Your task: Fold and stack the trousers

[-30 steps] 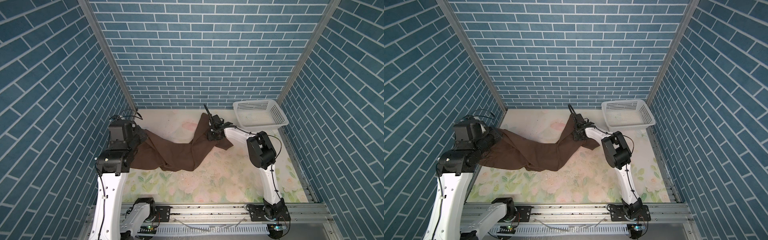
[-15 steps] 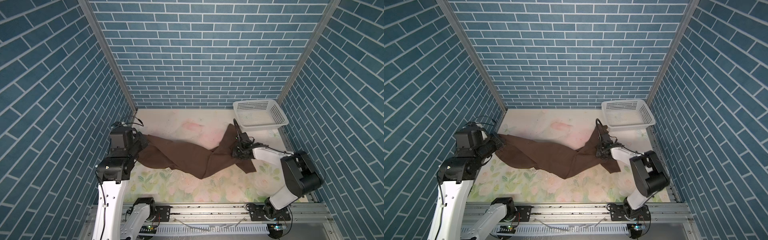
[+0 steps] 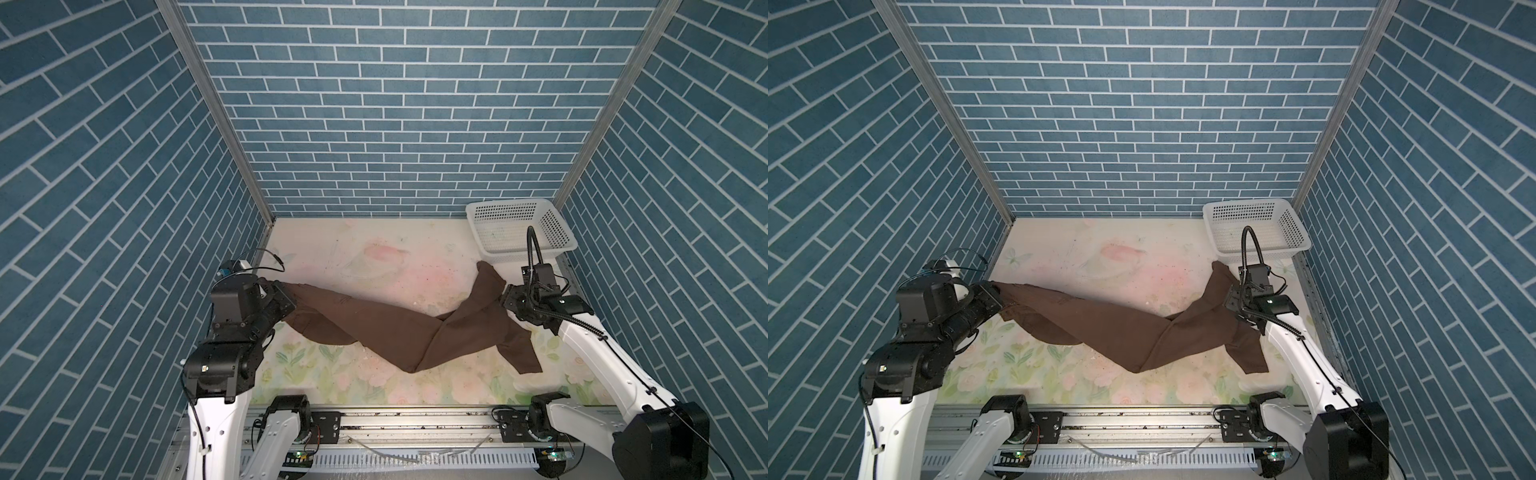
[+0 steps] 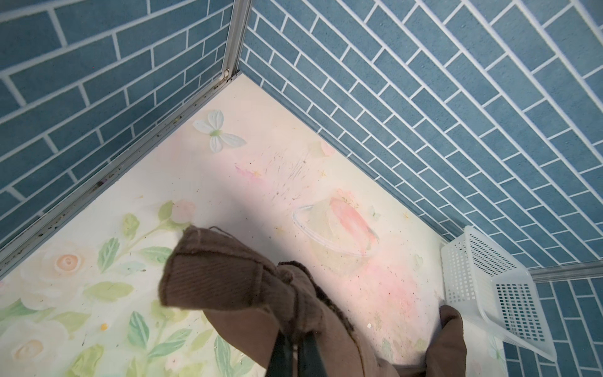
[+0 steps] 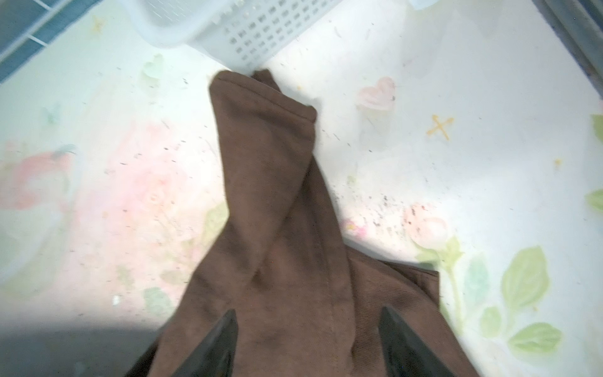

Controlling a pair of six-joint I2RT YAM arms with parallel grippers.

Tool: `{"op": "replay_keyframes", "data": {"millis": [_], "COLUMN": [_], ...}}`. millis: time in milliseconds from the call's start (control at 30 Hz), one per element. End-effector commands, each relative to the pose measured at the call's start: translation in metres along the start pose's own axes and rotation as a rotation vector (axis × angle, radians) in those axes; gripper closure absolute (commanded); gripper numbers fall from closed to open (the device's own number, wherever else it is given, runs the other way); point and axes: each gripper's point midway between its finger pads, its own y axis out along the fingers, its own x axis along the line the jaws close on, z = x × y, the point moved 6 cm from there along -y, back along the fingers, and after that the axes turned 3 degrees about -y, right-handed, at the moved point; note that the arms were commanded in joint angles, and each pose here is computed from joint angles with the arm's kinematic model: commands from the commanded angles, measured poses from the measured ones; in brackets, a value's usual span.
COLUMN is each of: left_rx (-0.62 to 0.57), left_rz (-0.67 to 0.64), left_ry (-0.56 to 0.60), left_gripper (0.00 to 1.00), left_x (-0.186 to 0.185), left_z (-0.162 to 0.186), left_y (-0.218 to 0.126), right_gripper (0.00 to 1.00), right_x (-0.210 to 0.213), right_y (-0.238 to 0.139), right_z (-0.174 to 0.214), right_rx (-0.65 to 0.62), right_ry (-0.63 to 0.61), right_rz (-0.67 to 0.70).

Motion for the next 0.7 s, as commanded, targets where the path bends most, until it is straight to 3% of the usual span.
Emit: {"op": "replay_keyframes", "data": {"millis": [0, 133, 267, 467, 667], "left_rx": [-0.014, -0.008, -0.004, 0.012, 0.007], "left_rz": [-0.024, -0.021, -0.022, -0.033, -0.056], "left_ry": [-0.005, -0.007, -0.005, -0.005, 0.023], "left_gripper": [1.0, 1.0, 1.0, 1.0, 1.0], "left_x": [0.004, 0.002, 0.002, 0.005, 0.006], "left_z": [0.0, -0.002, -0.002, 0.002, 0.0], "left_y": [0.0, 0.001, 0.001, 0.005, -0.001], "right_gripper": [0.22, 0.24, 0.41, 0.5, 0.38], "right_x": [0.02, 0.034, 0.047, 0.053, 0.037], "right_y": [0.019, 0.05, 0.072, 0.096, 0.112], "right_z": [0.017, 0.025, 0.021, 0.019, 0.031], "right_rx": [0.113, 0.169, 0.171, 0.186, 0.221], "right_ry": [-0.081, -0.06, -0.05, -0.027, 0.008], "right_rz": [-0.011, -0.07, -0.128, -0.135, -0.092]}}
